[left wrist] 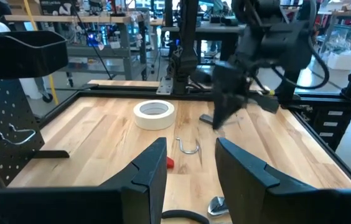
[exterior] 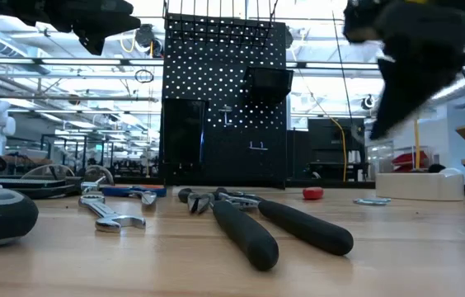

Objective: Hang tools onto peg board
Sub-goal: Put the bottom hanger hook on the right black bin on the peg board

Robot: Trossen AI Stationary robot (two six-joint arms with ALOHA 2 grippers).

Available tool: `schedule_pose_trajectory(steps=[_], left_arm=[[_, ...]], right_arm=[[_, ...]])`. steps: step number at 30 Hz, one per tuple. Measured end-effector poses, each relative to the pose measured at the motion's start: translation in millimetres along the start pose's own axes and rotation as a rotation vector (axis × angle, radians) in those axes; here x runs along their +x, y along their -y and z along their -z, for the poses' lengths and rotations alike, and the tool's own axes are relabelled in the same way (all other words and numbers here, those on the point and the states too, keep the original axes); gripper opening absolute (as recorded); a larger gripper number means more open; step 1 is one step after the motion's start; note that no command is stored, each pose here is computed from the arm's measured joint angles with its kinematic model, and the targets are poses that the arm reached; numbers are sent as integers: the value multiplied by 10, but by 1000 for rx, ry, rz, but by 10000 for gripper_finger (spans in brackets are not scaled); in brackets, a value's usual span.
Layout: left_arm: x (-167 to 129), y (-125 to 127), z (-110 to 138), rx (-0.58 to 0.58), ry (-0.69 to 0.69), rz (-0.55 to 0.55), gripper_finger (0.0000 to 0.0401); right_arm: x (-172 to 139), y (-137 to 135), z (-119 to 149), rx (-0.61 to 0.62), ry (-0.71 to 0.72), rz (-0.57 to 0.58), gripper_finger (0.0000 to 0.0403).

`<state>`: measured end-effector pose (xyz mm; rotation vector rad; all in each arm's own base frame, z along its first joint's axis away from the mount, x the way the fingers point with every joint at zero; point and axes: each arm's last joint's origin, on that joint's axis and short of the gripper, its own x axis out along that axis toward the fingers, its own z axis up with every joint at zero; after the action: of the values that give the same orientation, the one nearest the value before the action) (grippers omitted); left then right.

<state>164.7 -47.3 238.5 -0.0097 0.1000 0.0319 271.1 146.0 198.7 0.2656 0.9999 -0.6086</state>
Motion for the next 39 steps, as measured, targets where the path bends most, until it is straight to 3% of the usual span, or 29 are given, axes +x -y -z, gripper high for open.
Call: schedule_pose_trajectory(steps=[8,17,32,39], left_arm=[[0,0,-2,-1,3,0,132],[2,0,1,4,0,-1,132],[2,-1,15,14,-13,-5,132],[2,-1,16,14,-13,-5,132]], right_arm=[[-261,104,-508,-100,23,91,1],[-347,378,-1168,-201,47,99,0],[-704,1197,-1768,-83,241,63,0],[-650,1491,-2029,-51,311,0,0]])
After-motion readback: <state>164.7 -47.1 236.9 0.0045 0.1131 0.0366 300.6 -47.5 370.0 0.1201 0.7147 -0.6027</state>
